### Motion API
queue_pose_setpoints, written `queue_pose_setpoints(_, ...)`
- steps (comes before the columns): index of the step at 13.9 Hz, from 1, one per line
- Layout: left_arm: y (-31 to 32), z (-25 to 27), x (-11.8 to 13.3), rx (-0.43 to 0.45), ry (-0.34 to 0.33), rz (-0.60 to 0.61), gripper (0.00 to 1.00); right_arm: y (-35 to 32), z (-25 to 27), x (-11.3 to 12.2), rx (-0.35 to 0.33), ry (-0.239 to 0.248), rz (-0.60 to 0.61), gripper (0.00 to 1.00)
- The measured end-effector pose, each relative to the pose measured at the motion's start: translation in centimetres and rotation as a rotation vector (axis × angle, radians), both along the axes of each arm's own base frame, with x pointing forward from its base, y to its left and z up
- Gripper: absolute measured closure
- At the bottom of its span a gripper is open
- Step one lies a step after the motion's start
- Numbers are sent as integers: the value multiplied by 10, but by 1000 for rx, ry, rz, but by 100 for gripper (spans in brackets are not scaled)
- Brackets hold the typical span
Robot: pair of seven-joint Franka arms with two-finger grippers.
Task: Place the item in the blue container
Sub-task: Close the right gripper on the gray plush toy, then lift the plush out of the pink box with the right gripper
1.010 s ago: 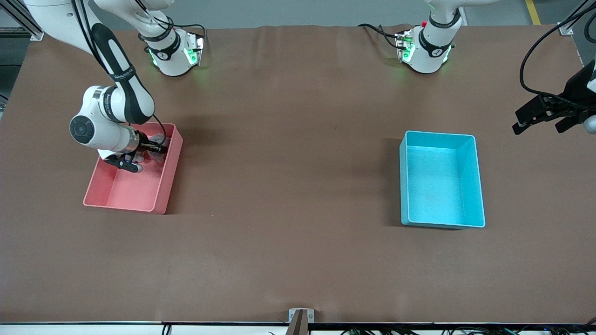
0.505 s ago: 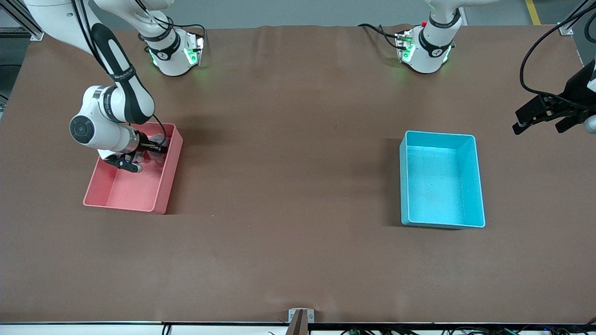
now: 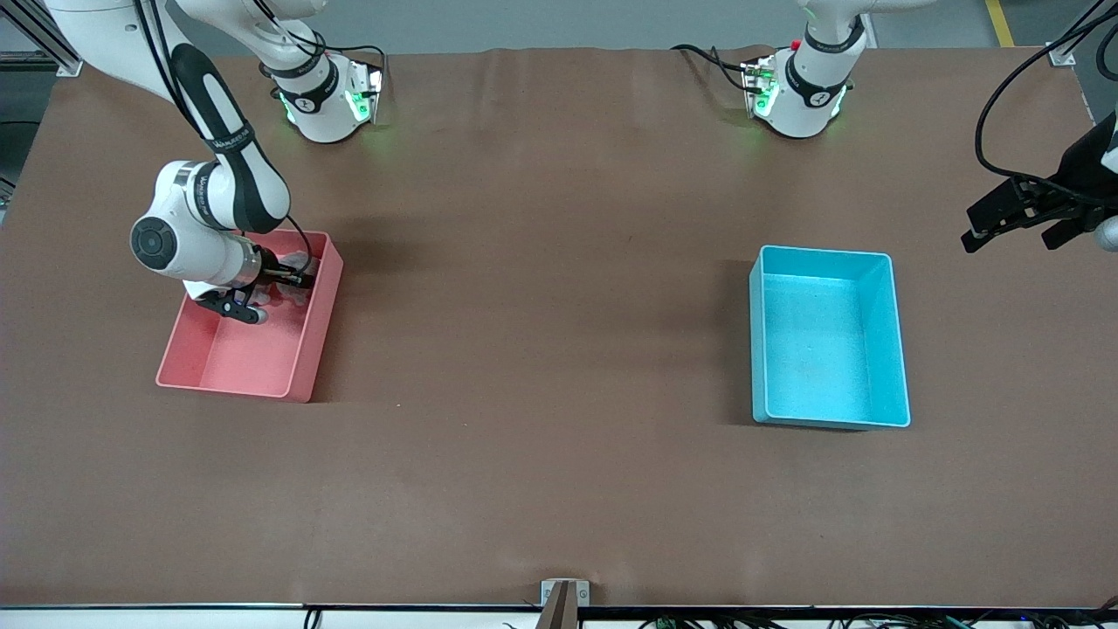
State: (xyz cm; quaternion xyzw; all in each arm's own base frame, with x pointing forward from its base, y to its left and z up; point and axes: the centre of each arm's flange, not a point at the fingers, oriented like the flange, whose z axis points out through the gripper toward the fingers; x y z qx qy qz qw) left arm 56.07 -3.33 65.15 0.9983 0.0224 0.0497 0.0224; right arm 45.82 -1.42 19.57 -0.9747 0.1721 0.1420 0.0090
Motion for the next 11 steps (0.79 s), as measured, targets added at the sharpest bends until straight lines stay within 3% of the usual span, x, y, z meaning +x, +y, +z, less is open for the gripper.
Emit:
queue_pose_setpoints(3,0,0,0,0,0,0,0,0,2,2,4,6,-4,71)
queue_pose_setpoints(9,0,0,0,0,0,0,0,0,3,2,5,9,-6,72)
queue_pose_setpoints(11,0,0,0,0,0,-1,0,-1,9,8,7,-2,-2,77)
